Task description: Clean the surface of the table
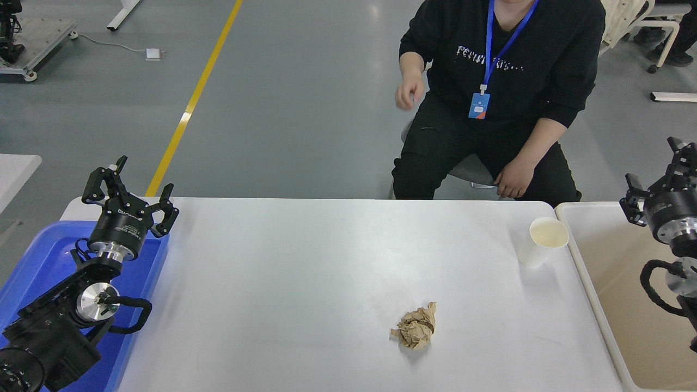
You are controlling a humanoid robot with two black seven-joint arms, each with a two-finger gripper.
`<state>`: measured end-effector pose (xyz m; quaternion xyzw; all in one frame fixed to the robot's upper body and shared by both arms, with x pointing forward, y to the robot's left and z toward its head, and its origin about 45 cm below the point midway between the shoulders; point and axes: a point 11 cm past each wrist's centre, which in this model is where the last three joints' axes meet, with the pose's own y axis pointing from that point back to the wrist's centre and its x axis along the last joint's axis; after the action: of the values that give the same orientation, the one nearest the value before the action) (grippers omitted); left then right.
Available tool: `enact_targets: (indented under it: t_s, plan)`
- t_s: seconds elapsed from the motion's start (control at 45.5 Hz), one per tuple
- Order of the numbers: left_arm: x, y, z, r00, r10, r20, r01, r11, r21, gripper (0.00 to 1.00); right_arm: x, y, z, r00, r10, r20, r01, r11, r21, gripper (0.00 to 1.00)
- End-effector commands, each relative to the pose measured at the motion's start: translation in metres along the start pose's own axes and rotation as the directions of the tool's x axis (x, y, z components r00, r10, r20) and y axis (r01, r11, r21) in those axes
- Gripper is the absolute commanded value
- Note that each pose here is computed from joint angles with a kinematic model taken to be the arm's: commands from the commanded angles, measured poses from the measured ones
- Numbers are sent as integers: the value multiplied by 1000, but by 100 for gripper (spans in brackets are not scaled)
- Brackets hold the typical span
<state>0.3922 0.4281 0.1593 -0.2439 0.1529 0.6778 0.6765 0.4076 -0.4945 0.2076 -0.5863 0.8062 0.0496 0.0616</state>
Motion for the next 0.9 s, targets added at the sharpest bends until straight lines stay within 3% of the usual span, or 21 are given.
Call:
enact_targets:
  t_s: [0.0, 0.549, 0.879]
  plan:
    - [0, 0, 0, 1000, 0, 1, 0, 1000, 0, 100, 1, -1, -1, 1000, 4, -1, -4, 1000, 3, 99]
    - [0, 0, 0, 1000, 0, 1, 0, 1000, 0, 100, -7, -3, -3, 1000, -12, 12, 12, 1000, 10, 99]
    - [0, 0, 0, 1000, 0, 1, 0, 1000, 0, 100, -14, -6, -10, 996, -84, 38, 83, 996, 22, 99]
